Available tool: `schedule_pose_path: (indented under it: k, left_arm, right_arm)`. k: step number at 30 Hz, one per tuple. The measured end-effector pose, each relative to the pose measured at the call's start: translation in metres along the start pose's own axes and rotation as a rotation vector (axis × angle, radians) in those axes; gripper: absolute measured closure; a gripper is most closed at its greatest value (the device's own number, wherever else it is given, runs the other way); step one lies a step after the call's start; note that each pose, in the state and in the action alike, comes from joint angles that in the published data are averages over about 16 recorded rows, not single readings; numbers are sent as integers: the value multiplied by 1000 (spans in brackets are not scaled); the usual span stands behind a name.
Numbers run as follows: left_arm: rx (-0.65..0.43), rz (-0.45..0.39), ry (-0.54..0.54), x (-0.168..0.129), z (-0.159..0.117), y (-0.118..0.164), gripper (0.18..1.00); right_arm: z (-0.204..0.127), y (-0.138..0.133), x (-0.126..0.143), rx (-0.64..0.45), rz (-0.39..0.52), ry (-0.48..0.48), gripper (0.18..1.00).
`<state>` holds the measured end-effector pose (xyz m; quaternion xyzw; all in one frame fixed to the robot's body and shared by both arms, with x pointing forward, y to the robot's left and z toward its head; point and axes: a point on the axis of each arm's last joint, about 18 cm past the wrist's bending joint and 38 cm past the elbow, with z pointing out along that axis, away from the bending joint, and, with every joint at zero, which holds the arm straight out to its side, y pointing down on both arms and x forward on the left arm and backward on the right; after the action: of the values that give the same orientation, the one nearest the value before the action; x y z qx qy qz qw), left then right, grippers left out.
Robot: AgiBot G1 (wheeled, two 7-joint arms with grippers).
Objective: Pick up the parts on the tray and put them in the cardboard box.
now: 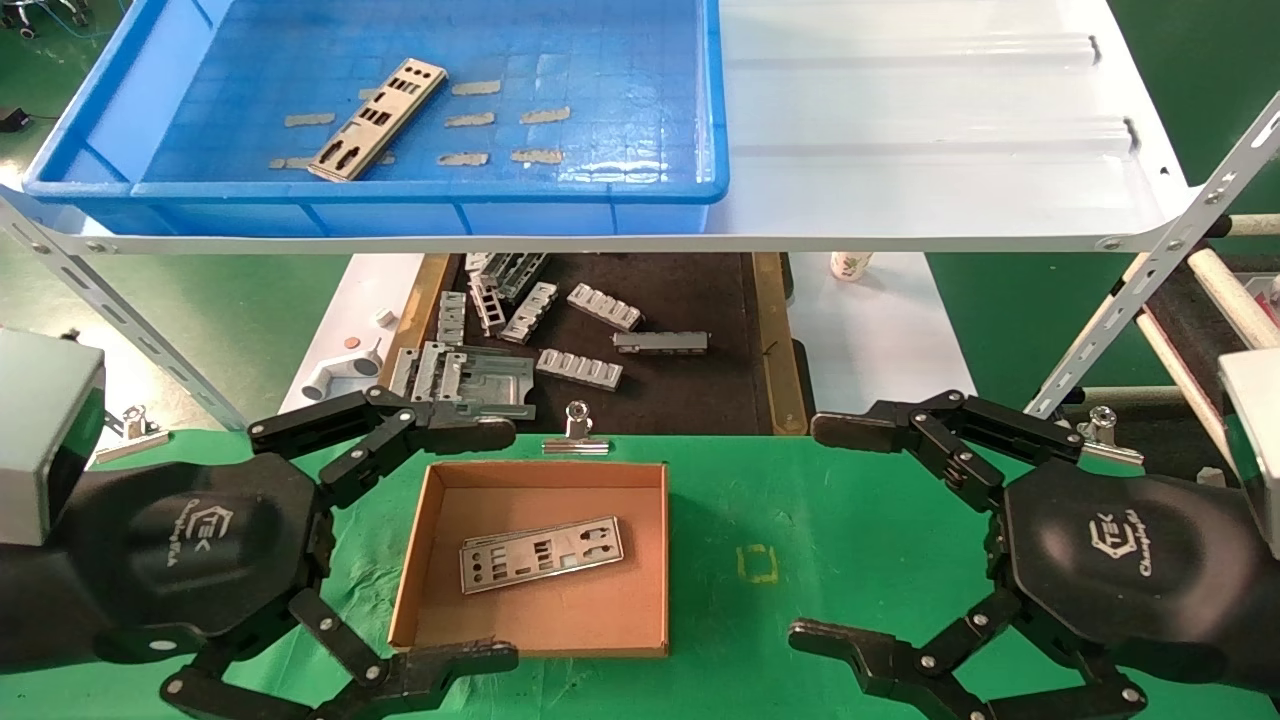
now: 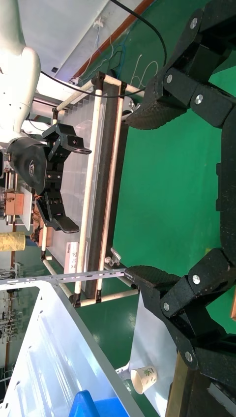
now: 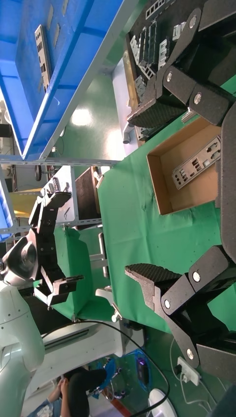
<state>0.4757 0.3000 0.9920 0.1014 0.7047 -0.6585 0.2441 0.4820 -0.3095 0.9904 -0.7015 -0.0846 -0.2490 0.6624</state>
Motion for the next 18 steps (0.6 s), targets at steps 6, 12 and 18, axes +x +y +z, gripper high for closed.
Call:
schedule_pose_path:
  k: [6,12,18]
  left_arm:
    - [0,0,0,0,0,0,184]
    - [0,0,0,0,0,0,184]
    - [0,0,0,0,0,0,184]
  right_arm:
    - [0,0,0,0,0,0,178]
    - [0,0,0,0,0,0,178]
    - [0,0,0,0,0,0,178]
